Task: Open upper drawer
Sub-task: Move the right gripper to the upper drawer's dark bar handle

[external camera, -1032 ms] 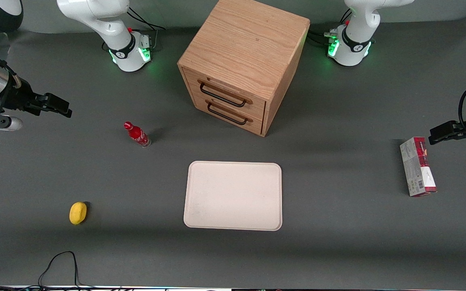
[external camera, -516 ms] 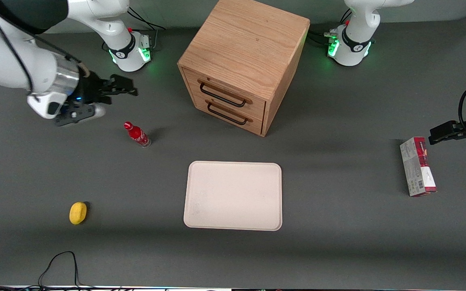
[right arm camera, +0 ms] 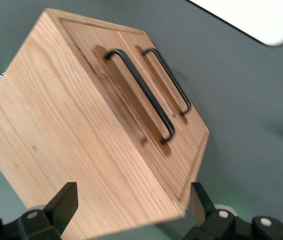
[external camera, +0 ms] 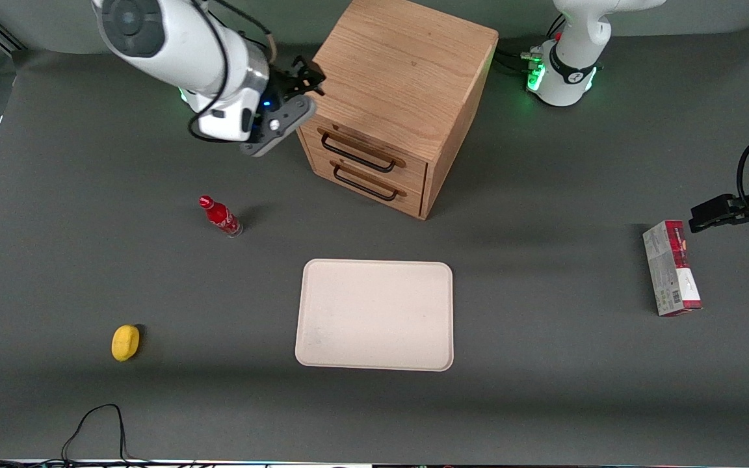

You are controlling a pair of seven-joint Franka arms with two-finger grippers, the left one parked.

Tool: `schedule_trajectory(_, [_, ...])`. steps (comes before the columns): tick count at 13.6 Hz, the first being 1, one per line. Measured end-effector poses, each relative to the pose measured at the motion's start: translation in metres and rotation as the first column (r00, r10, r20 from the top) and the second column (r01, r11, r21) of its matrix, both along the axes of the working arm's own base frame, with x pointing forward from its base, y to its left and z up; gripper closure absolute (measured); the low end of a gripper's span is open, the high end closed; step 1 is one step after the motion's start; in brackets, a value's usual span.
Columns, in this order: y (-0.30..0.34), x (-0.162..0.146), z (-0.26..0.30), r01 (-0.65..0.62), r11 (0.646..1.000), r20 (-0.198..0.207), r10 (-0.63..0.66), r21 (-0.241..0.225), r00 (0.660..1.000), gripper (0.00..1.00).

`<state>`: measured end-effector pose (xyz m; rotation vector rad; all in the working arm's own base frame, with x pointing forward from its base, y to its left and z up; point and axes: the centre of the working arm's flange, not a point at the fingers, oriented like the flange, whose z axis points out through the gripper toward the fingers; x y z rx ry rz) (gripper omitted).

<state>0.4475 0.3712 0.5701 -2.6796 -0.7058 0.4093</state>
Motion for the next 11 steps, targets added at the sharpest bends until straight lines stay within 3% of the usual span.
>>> schedule_trajectory(2, [0.031,0.001,-0.020,-0.042,0.999,0.051,0.041,0.016,0.998,0.00])
schedule_trajectory(5, [0.059,0.010,-0.064,-0.127,0.992,0.102,0.127,-0.004,0.987,0.00])
schedule_trajectory(11, [0.058,0.033,-0.133,-0.286,0.958,0.074,0.287,-0.018,0.955,0.00])
